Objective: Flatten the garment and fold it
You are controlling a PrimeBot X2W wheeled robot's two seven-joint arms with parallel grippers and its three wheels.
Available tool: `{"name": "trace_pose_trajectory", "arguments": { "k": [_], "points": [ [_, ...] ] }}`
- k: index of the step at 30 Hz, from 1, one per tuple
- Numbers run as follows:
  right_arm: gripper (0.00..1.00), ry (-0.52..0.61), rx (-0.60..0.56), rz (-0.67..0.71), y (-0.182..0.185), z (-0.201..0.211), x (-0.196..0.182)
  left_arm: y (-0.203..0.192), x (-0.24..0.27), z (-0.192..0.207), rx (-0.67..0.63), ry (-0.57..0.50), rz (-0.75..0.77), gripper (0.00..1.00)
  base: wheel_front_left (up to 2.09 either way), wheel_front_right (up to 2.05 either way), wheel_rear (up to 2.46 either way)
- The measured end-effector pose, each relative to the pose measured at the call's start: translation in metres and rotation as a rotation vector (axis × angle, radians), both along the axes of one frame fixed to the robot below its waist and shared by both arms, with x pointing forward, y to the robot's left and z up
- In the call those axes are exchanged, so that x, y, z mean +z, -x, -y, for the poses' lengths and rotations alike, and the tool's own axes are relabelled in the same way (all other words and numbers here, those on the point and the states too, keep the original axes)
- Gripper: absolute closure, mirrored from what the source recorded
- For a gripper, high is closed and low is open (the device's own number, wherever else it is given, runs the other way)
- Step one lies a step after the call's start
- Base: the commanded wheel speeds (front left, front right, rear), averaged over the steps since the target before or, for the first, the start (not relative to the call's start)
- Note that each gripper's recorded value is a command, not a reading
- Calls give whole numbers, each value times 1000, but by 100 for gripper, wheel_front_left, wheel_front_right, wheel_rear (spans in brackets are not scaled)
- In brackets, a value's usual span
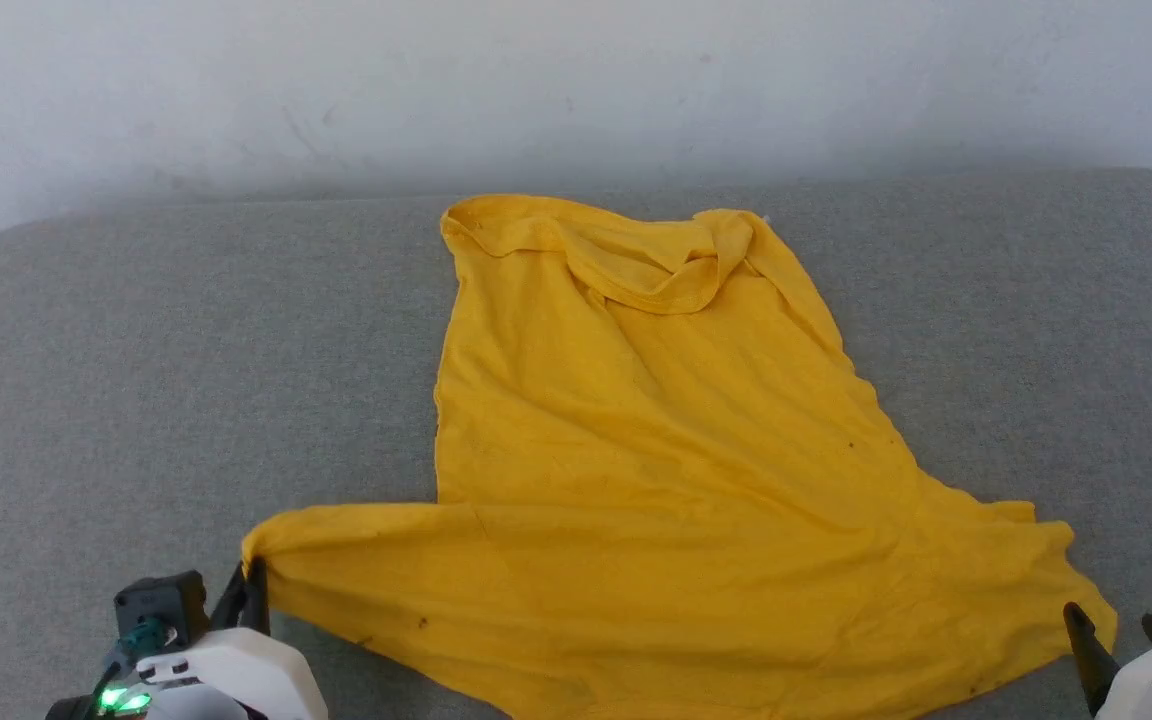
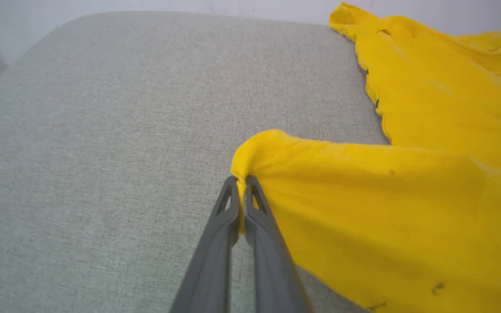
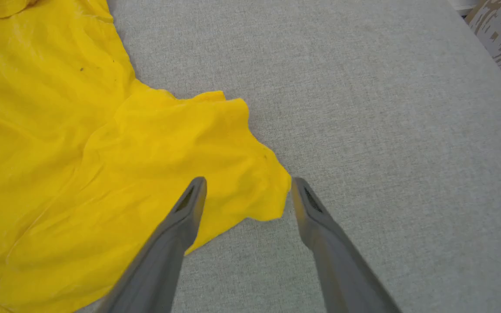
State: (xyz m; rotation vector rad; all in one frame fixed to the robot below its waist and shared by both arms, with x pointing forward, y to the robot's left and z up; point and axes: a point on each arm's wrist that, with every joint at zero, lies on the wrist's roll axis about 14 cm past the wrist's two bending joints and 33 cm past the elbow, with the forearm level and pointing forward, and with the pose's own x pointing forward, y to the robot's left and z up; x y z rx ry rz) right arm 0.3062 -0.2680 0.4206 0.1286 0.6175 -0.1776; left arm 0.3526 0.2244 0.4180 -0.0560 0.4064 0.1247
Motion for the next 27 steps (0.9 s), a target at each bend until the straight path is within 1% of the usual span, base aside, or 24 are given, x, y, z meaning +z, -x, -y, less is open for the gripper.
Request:
{"name": "trace_pose_trajectory", "arguments": {
  "k": [4,8,12,22,23,24,25,27],
  "points": [
    [0,-5,9,-37,1,-4,-7,-4,25,-11,46,-14,99,100,0,0,0],
    [0,-10,19,-85,3,-7,-18,-3,36,-15,60,-18,134,100,0,0,0],
    [0,6,22,-169,12,-5,-36,-1,38,-14,55,-19,133,100,0,0,0],
    [0,8,13,-207,5,-4,-53,-1,32,-6,35,-10,109,100,0,0,0],
    [45,7,16,-215,4,-4,-56,-1,31,-6,33,-10,105,100,0,0,0],
    [68,8,21,-220,4,-5,-57,-1,30,-5,31,-10,99,100,0,0,0],
    [100,10,27,-220,3,-6,-58,-1,29,-5,29,-11,95,100,0,0,0],
    [100,9,36,-208,0,-8,-57,-1,29,-5,24,-12,90,100,0,0,0]
  ]
}}
